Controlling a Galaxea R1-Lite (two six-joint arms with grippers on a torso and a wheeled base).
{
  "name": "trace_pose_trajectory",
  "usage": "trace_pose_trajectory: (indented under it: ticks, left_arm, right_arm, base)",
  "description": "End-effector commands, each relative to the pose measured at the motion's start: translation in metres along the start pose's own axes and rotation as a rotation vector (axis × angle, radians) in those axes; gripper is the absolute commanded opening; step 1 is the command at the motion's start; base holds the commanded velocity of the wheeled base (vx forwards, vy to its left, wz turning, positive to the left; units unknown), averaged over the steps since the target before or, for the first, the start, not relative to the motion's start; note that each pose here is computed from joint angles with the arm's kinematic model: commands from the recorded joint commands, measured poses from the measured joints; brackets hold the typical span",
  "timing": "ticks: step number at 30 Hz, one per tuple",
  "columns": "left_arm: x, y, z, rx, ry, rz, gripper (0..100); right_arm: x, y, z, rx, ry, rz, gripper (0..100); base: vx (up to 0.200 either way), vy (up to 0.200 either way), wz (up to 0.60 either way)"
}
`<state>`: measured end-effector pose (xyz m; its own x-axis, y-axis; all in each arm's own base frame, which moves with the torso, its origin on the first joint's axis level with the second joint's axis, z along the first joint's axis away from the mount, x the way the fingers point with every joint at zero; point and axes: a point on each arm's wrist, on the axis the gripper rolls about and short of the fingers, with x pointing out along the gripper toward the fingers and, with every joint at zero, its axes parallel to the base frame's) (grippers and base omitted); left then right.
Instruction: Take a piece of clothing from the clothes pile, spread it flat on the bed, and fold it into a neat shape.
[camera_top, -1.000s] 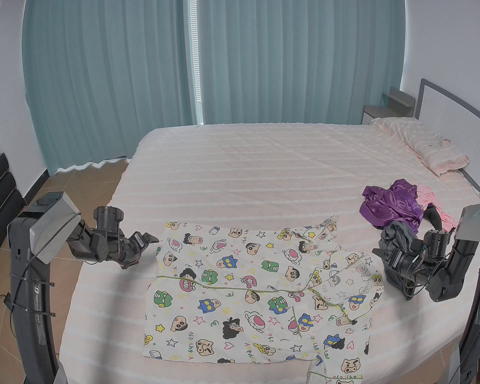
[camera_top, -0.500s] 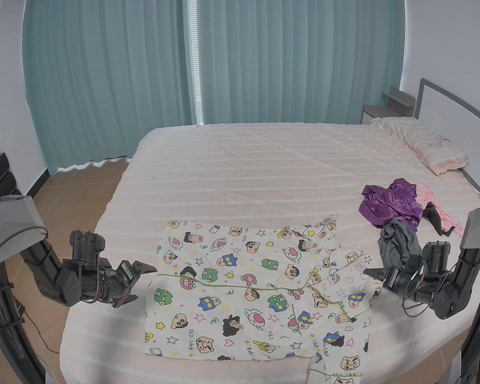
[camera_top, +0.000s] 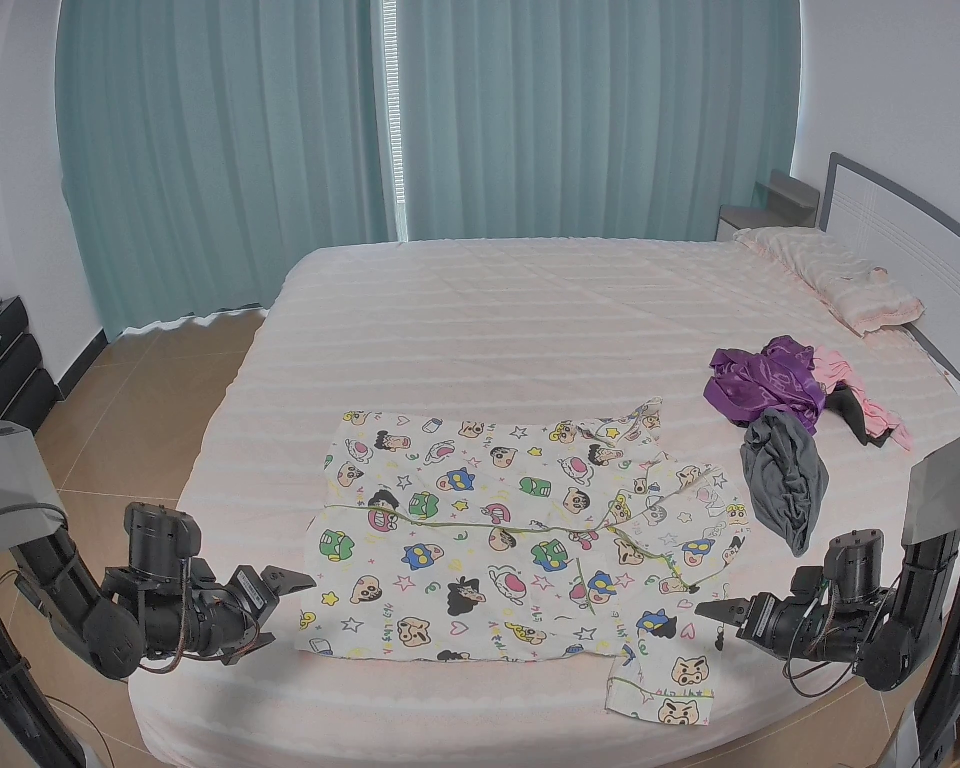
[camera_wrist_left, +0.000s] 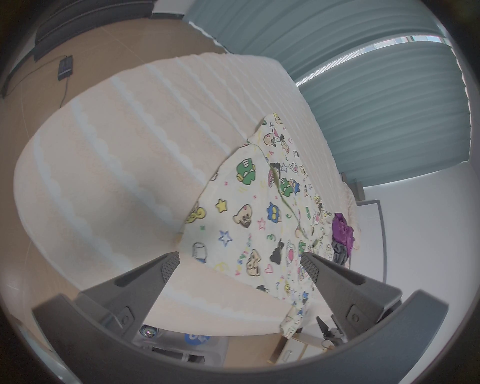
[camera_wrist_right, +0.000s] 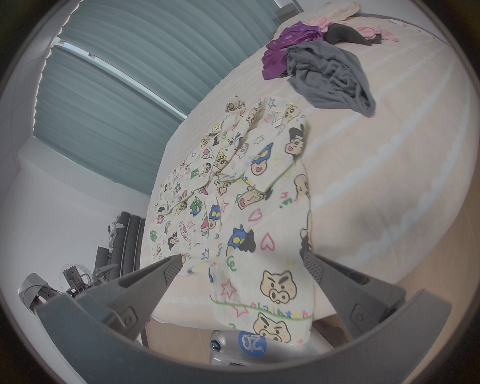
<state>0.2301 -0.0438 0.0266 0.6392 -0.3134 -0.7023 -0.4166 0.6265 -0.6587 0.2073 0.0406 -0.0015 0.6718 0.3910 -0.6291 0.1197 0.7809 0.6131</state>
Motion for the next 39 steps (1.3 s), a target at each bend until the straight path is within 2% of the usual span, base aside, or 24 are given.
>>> trace_pose_trajectory:
  ticks: [1, 4, 8, 12, 15, 21, 25, 34, 35, 39]
  left_arm:
    - [0.028, 0.005, -0.026, 0.057, -0.009, 0.130, 100]
    - [0.039, 0.000, -0.038, 0.074, -0.036, 0.156, 100]
    - [0.050, -0.006, -0.047, 0.079, -0.087, 0.146, 100]
    - [0.068, -0.001, -0.061, 0.131, -0.165, 0.192, 100]
    - [0.075, 0.002, -0.068, 0.180, -0.192, 0.203, 100]
    - [0.089, -0.004, -0.066, 0.203, -0.218, 0.191, 100]
    - [0.094, -0.004, -0.065, 0.237, -0.238, 0.206, 100]
    - [0.108, -0.005, -0.061, 0.255, -0.289, 0.223, 100]
    - [0.110, -0.007, -0.060, 0.254, -0.296, 0.218, 0]
    - [0.111, -0.006, -0.061, 0.255, -0.306, 0.227, 0]
  right_arm:
    - [0.005, -0.007, -0.009, 0.011, 0.043, -0.033, 100]
    - [0.006, -0.007, -0.009, 0.010, 0.044, -0.033, 100]
    - [0.006, -0.006, -0.010, 0.007, 0.043, -0.038, 100]
    - [0.008, -0.008, -0.011, 0.005, 0.030, -0.066, 100]
    - [0.008, -0.007, -0.011, 0.001, 0.030, -0.064, 100]
    - [0.008, -0.005, -0.012, -0.005, 0.029, -0.070, 100]
    - [0.011, -0.004, -0.017, -0.020, 0.017, -0.108, 100]
    - [0.021, -0.005, -0.030, -0.053, 0.053, -0.163, 100]
    - [0.023, -0.006, -0.033, -0.060, 0.060, -0.174, 100]
    - [0.027, -0.008, -0.039, -0.073, 0.081, -0.203, 100]
  base:
    - [0.000, 0.000, 0.00]
    - [0.000, 0.000, 0.00]
    - [0.000, 0.000, 0.00]
    - [0.000, 0.000, 0.00]
    - [0.000, 0.000, 0.00]
    - [0.000, 0.000, 0.00]
    - [0.000, 0.000, 0.00]
    - [0.000, 0.000, 0.00]
    - [0.000, 0.000, 0.00]
    - [0.000, 0.000, 0.00]
